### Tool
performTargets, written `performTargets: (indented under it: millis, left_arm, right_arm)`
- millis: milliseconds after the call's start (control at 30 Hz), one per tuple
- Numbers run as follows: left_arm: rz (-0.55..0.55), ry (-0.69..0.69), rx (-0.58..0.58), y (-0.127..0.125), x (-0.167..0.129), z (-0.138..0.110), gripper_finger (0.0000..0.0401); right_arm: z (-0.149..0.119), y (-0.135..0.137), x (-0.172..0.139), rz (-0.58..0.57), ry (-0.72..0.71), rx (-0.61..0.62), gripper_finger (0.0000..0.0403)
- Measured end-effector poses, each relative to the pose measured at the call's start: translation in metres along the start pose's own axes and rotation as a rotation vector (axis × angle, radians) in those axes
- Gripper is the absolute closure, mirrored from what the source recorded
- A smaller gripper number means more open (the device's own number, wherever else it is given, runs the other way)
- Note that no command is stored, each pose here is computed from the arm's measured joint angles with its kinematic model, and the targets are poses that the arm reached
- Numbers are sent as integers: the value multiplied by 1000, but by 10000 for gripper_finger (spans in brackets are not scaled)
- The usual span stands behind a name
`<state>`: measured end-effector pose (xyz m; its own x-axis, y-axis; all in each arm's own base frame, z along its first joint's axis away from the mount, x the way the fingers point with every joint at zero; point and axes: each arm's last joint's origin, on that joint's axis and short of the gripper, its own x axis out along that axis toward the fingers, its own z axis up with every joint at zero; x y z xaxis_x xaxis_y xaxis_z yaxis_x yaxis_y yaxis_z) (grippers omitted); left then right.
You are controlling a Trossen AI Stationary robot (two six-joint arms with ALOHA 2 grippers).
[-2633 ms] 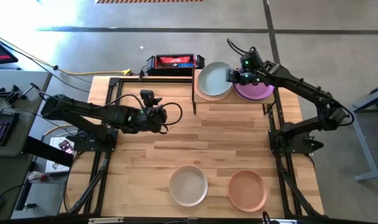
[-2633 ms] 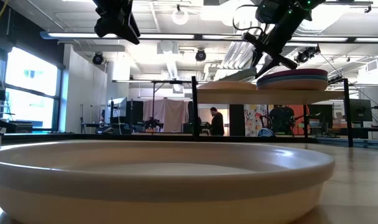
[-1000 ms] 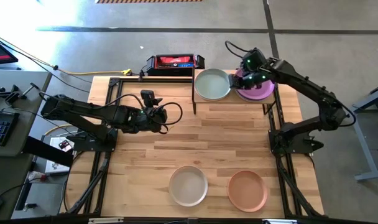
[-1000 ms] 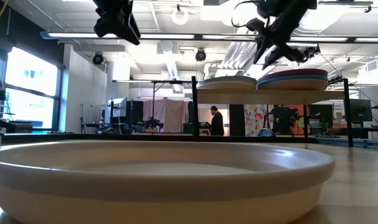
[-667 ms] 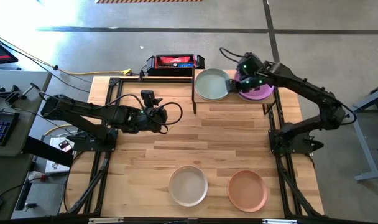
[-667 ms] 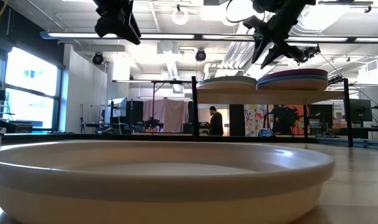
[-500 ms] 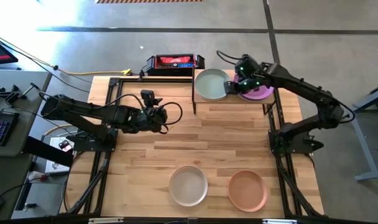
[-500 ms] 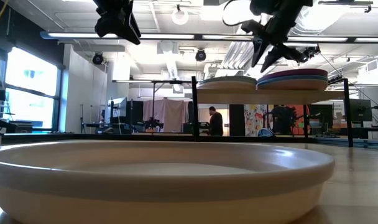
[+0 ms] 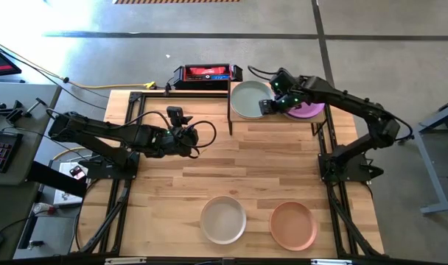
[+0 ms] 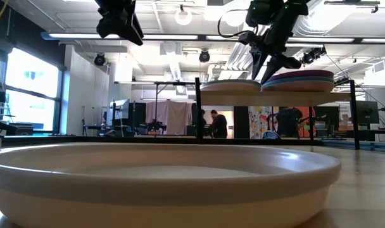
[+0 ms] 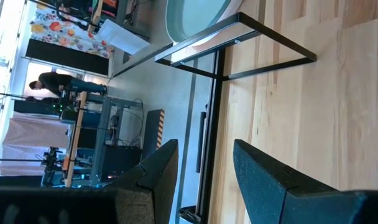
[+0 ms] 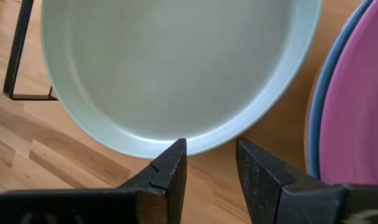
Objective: Place and stack plates onto a shelf
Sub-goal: Stack the light blue plate on top of the yellow plate on the shelf, then stack the brown plate on top of the light blue plate on the shelf
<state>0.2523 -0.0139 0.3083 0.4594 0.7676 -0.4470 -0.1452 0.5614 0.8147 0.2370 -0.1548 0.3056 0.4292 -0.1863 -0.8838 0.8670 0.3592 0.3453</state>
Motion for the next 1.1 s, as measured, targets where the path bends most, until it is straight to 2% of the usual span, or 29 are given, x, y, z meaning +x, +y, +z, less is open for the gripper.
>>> performTargets:
  millis: [300, 467, 633, 867, 1100]
  left_arm:
    - [0, 0, 0, 0, 0, 0, 259]
    - [0, 0, -4, 0, 0, 0, 259]
    - [-46, -12, -107, -1, 0, 0, 259]
    - [-77, -17, -186, -2, 0, 1, 259]
    - [-93, -18, -236, -2, 0, 1, 259]
  right_arm:
    - [0, 0, -2, 6, -2, 2, 286]
    - [-11, 9, -12, 118, 59, -37, 286]
    - [-42, 25, -25, 216, 198, -154, 286]
    - [-90, 41, -33, 167, 377, -381, 286]
    - [-133, 62, -39, 196, 443, -597, 286]
